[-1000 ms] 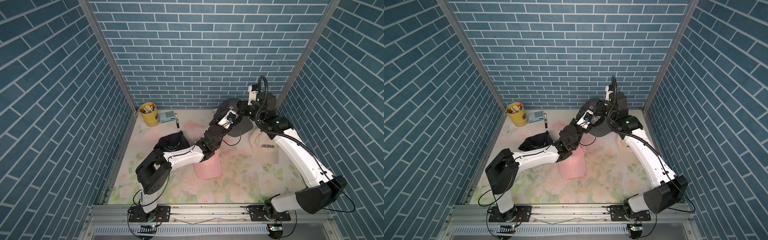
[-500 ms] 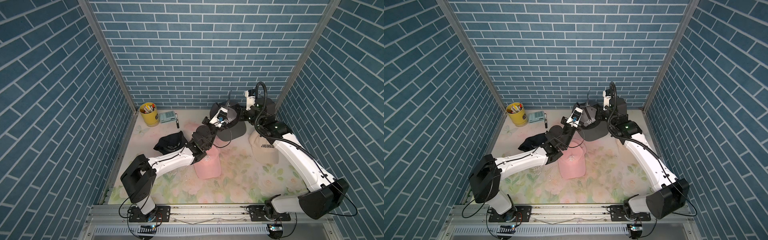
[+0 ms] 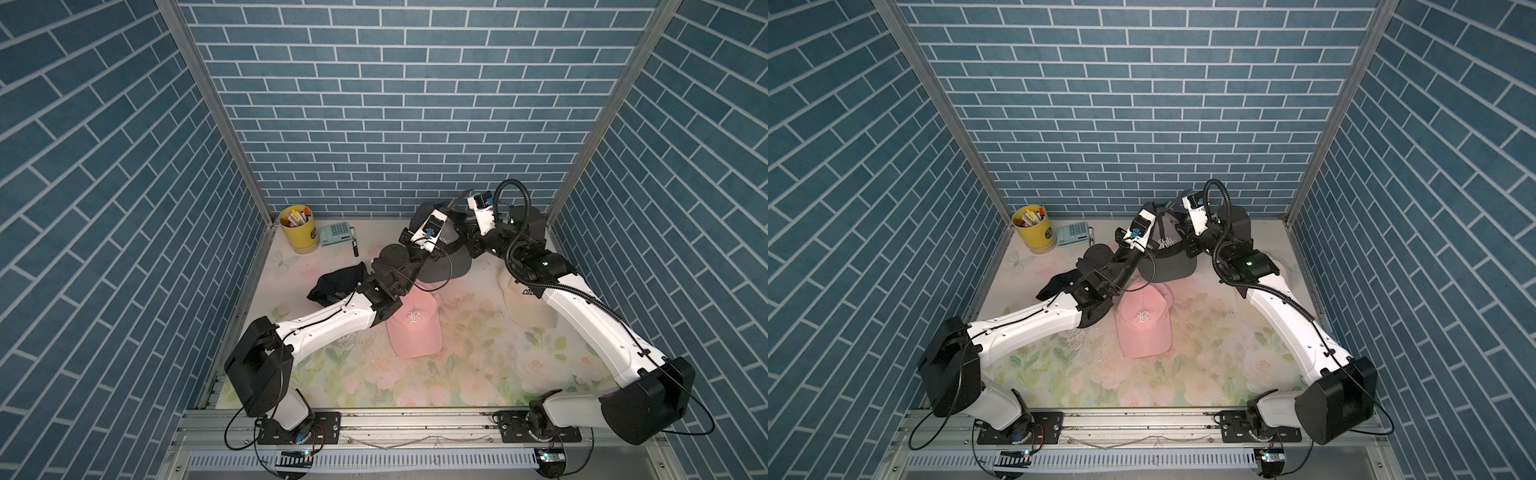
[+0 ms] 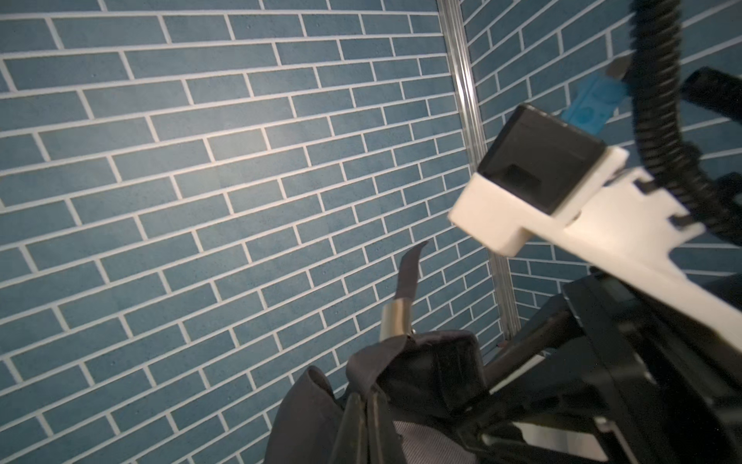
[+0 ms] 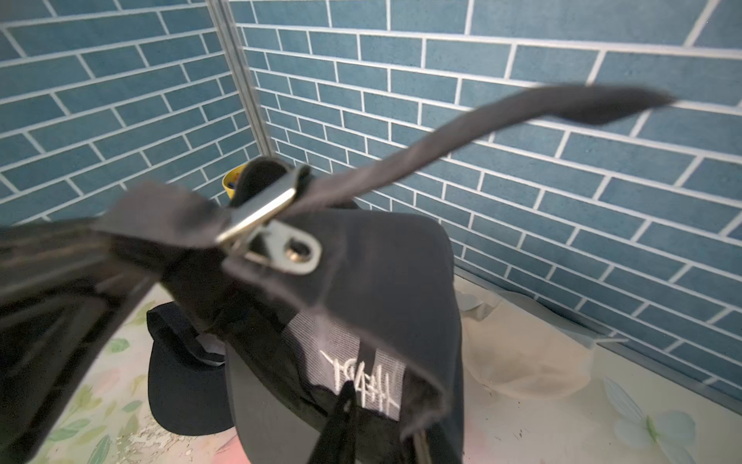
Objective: Open the adjustable buckle of the baseball cap
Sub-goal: Place the baseball cap at the center of the board.
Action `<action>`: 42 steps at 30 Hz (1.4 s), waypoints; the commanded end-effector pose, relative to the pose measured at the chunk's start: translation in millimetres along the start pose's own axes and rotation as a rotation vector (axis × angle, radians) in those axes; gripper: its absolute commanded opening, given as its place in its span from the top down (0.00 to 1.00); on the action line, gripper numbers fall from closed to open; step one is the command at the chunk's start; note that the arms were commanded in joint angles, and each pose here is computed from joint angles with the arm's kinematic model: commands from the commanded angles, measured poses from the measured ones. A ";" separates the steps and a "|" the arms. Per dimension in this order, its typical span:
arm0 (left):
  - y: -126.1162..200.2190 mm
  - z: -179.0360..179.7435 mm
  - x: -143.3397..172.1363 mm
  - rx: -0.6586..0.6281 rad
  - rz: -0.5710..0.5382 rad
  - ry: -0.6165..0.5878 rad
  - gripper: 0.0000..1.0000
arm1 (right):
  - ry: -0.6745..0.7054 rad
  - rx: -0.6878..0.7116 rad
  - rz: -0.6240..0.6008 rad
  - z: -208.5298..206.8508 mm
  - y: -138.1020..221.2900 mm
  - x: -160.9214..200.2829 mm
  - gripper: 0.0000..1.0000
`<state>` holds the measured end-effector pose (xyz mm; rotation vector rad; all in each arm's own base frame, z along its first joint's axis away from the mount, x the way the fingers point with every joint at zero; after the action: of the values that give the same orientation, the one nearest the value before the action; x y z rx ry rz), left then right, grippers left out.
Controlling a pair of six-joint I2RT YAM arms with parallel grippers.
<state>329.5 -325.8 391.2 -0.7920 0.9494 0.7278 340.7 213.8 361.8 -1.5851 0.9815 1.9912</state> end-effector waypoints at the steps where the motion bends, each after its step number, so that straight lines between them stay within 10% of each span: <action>1: 2.0 3.0 -14.5 0.037 -0.030 0.020 1.00 | 0.140 -0.035 -0.111 10.9 8.7 -26.1 0.73; 24: -5.9 -1.6 -21.3 0.080 -0.021 0.032 1.00 | 0.269 0.138 -0.046 -8.3 18.2 -17.9 0.50; 42: -11.5 -9.2 -18.0 0.120 -0.002 0.051 1.00 | 0.213 0.074 -0.120 -4.1 0.7 -23.2 0.72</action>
<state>326.2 -340.7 395.6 -0.6905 1.0253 0.6750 346.4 210.5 370.3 -1.7861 1.0672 1.7715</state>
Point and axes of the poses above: each gripper's point midway between its finger pads, its own y axis back along the fingers, its own z axis along the line the jaws close on, x = y × z, the point moved 4 cm from there along y, back along the fingers, and after that the axes turned 6 degrees about -y, right-handed, at the moved point
